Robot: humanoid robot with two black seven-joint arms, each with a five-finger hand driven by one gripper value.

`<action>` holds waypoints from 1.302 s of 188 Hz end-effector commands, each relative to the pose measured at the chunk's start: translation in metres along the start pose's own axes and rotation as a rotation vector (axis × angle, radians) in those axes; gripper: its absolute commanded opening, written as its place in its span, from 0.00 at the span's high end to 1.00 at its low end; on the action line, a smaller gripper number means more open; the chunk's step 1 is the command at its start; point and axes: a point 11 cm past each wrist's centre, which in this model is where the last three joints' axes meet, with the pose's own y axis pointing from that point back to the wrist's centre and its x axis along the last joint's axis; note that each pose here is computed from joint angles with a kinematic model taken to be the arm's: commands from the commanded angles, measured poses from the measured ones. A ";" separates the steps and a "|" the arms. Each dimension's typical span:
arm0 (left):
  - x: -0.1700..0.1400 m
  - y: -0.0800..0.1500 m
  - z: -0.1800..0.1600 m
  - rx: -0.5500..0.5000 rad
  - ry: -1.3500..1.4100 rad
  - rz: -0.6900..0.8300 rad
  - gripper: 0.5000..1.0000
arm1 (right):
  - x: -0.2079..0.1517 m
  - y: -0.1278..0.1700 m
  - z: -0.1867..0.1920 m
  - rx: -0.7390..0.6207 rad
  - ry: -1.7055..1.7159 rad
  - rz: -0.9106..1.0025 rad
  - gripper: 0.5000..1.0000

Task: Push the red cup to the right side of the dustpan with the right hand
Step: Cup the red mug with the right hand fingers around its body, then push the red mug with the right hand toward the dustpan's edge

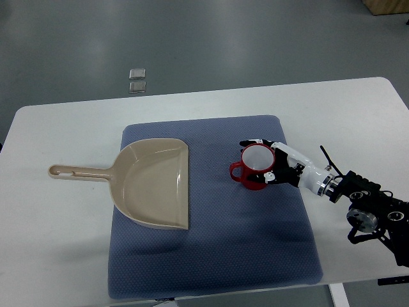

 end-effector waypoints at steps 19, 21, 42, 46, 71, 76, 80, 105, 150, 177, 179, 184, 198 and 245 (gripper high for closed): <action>0.000 0.000 0.000 0.000 0.000 0.000 0.00 | -0.005 -0.005 0.001 0.006 -0.004 0.000 0.13; 0.000 0.000 0.000 0.000 0.000 0.000 0.00 | -0.006 -0.005 0.001 0.006 -0.004 -0.002 0.13; 0.000 0.000 0.000 0.000 0.000 0.000 0.00 | -0.010 -0.008 0.003 0.005 -0.003 -0.007 0.13; 0.000 0.000 0.000 0.000 0.000 0.000 0.00 | -0.011 -0.009 0.004 0.002 -0.002 -0.010 0.13; 0.000 0.000 0.000 0.000 0.000 0.000 0.00 | -0.016 -0.012 0.005 0.002 0.000 -0.012 0.13; 0.000 0.000 0.000 0.000 0.000 0.000 0.00 | -0.017 -0.013 0.005 0.004 -0.002 -0.014 0.13; 0.000 0.000 0.000 0.000 0.000 0.000 0.00 | -0.017 -0.013 0.005 0.003 -0.001 -0.015 0.13; 0.000 0.000 0.000 0.000 0.000 0.000 0.00 | -0.021 -0.015 0.006 0.004 -0.005 -0.020 0.13; 0.000 0.000 0.000 0.000 0.000 0.000 0.00 | -0.029 -0.019 0.010 -0.003 -0.004 -0.034 0.14; 0.000 0.000 0.000 0.000 0.000 0.000 0.00 | -0.030 -0.020 0.010 -0.003 0.002 -0.029 0.13; 0.000 0.000 0.000 0.000 0.000 0.000 0.00 | -0.030 -0.020 0.010 -0.002 0.002 -0.029 0.13; 0.000 0.000 0.000 0.000 0.000 0.000 0.00 | -0.030 -0.020 0.010 -0.002 0.001 -0.030 0.13; 0.000 0.000 0.000 0.000 0.000 0.000 0.00 | -0.034 -0.022 0.010 0.001 -0.002 -0.036 0.13; 0.000 0.000 0.000 0.000 0.000 0.000 0.00 | -0.045 -0.028 0.013 -0.001 -0.005 -0.059 0.13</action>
